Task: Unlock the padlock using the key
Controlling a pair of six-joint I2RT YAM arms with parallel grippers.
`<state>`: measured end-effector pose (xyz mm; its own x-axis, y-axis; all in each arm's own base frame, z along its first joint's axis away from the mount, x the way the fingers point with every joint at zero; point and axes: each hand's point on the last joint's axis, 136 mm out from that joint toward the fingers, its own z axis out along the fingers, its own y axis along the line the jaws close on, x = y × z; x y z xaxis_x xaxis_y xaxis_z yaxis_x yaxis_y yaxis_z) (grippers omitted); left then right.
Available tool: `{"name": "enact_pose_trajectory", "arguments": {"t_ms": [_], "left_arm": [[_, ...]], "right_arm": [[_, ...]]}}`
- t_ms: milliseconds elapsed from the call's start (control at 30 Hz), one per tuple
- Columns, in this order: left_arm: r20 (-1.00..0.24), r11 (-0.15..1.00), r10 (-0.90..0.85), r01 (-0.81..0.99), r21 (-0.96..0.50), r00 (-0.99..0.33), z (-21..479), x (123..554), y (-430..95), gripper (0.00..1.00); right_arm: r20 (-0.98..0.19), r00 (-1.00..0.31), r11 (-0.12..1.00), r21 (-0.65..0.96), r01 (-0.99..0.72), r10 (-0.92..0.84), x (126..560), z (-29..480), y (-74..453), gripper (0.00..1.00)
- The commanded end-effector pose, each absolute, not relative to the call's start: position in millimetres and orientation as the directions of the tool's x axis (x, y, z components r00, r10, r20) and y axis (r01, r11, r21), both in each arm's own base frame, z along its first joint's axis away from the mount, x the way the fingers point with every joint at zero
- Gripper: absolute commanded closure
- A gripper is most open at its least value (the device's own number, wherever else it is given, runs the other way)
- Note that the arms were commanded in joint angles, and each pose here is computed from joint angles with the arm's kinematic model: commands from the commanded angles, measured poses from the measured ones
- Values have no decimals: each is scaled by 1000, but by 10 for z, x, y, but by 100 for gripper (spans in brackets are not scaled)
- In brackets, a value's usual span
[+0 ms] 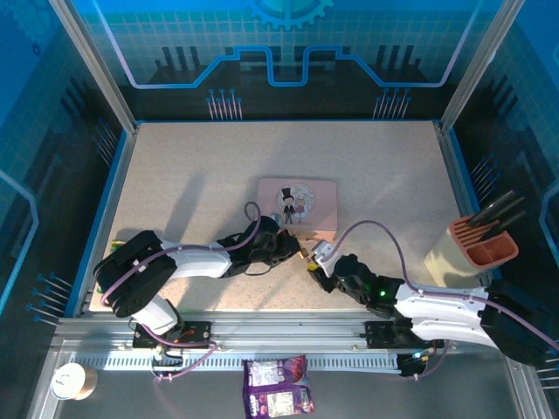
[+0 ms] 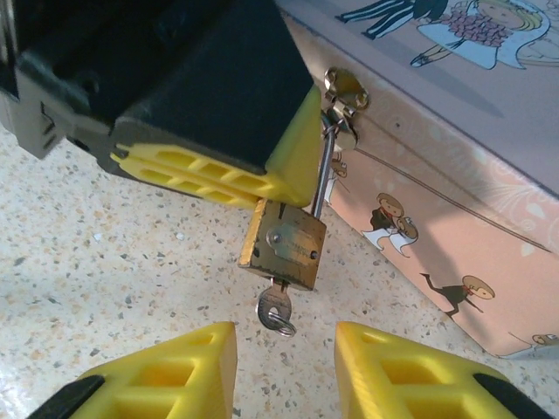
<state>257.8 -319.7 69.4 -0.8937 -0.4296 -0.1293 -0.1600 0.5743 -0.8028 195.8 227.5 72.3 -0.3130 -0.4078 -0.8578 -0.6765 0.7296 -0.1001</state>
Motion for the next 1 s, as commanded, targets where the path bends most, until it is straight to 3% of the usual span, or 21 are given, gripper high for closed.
{"name": "enact_pose_trajectory", "arguments": {"t_ms": [0,600,967], "left_arm": [[-156,470,-451,-85,-879,-879,1176,2736,-3324,100],[-144,458,-458,-94,-884,-877,1170,2789,-3300,100],[-131,454,-456,-103,-885,-880,1126,2790,-3323,100]], "right_arm": [[-887,-258,744,-132,-655,-384,2038,801,2328,66],[-874,-235,767,-212,-606,-426,2194,580,2440,75],[-881,-234,778,-207,-593,-412,2240,599,2477,75]]}}
